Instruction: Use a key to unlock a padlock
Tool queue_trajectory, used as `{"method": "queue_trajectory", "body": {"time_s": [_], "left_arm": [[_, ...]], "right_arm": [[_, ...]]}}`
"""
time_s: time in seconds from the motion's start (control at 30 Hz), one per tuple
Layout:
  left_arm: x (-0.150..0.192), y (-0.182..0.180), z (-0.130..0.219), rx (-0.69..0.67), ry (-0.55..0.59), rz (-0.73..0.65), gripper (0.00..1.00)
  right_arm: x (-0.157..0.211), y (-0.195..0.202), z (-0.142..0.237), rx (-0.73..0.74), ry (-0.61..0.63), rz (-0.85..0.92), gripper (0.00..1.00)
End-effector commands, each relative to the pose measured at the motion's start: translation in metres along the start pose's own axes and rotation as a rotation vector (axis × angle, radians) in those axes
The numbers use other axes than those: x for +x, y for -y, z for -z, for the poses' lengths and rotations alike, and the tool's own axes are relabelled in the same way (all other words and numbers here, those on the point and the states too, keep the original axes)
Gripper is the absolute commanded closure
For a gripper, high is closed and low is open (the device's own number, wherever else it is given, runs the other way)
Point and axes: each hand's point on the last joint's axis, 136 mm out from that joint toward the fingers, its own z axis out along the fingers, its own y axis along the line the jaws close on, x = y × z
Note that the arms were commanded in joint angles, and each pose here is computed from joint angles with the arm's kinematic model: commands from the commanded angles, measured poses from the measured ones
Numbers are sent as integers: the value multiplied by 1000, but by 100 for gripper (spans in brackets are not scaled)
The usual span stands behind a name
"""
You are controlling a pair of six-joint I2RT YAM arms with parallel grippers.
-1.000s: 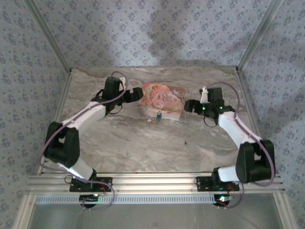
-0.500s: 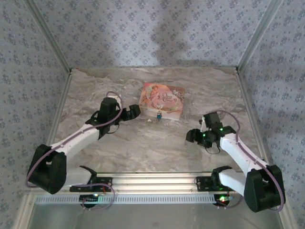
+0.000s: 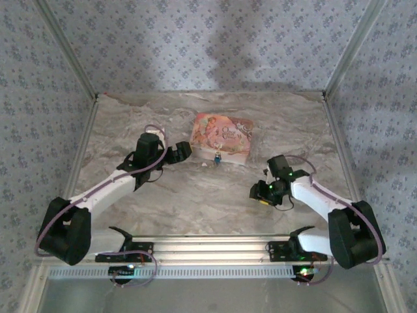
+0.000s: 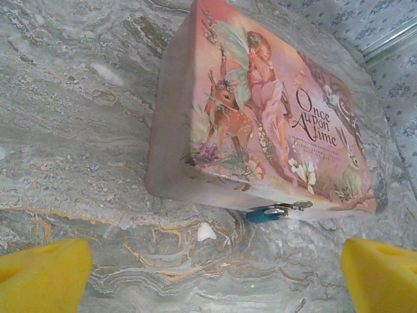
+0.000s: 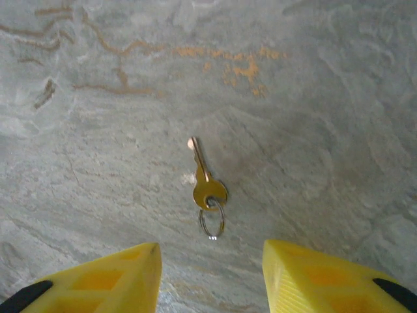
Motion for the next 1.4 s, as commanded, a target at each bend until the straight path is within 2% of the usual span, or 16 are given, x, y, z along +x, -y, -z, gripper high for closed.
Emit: {"method": "queue_trajectory", "body": {"time_s": [0.0, 0.23, 0.67, 0.9, 1.17, 1.37], "left_arm": [[-6, 3, 6, 8, 37, -10, 2], [-6, 2, 6, 4, 36, -10, 2], [-4, 1, 6, 1, 29, -9, 2], [-4, -1, 8, -12, 33, -11, 2], [-5, -3, 12, -19, 37, -5, 2], [-6, -4, 17, -1, 42, 59, 2]], "right_arm": [[-15, -9, 0, -7, 39, -3, 56], [-15, -11, -6, 15, 21, 10, 64], [-10, -1, -16, 77, -9, 3, 73], [-9, 4, -23, 106, -18, 4, 85], [-14, -7, -23, 57, 9, 24, 100], [-19, -23, -18, -23, 45, 41, 100]]}}
